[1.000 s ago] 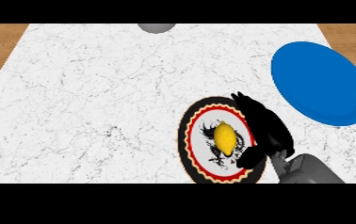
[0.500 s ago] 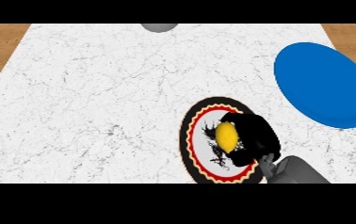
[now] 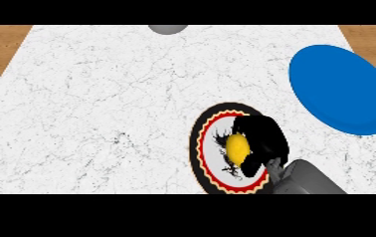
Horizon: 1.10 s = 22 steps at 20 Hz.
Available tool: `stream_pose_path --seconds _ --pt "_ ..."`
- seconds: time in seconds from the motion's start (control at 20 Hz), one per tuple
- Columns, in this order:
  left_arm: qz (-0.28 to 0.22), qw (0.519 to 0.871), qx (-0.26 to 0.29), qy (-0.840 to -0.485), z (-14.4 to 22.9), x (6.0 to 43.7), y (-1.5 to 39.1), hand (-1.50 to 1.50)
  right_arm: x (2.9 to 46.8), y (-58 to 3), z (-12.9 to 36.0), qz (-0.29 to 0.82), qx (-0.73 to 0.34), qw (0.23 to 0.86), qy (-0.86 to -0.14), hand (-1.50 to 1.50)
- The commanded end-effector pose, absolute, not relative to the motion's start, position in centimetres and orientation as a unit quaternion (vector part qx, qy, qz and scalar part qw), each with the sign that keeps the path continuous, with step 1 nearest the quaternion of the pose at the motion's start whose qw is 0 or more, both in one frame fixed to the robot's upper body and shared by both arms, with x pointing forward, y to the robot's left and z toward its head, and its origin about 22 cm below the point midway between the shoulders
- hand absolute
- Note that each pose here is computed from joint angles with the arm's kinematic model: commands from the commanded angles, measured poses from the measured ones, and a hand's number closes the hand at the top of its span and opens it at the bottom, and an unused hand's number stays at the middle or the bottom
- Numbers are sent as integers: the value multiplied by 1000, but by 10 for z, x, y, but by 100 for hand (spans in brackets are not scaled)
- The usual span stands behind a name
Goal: Pick the lemon from the plate and place it in the plate
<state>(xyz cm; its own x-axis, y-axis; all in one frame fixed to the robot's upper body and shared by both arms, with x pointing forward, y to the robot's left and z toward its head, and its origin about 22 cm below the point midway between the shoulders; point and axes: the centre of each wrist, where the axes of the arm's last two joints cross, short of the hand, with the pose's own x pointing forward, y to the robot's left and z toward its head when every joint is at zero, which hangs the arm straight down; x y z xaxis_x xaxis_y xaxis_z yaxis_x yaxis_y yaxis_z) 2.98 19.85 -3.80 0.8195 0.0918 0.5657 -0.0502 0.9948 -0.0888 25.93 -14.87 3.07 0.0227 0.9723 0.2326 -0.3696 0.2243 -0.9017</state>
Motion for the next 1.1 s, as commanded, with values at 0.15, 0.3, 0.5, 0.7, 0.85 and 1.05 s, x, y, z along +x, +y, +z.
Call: stream_pose_path --seconds 0.15,0.3,0.5,0.7,0.85,1.05 --pt "21 857 10 -514 -5 115 222 0 279 -122 37 412 -390 691 -448 150" --pt "24 859 2 -511 -7 114 213 0 288 -107 69 346 -415 656 -527 150" --pt "24 859 -3 -512 -4 113 214 0 298 -101 87 280 -467 601 -586 150" --pt "33 858 4 -513 -6 112 212 0 304 -100 105 194 -483 591 -616 150" --pt "37 861 7 -508 -5 111 216 0 310 -103 115 132 -498 587 -624 150" --pt "42 861 12 -507 -10 110 215 0 316 -118 115 71 -506 592 -623 150"
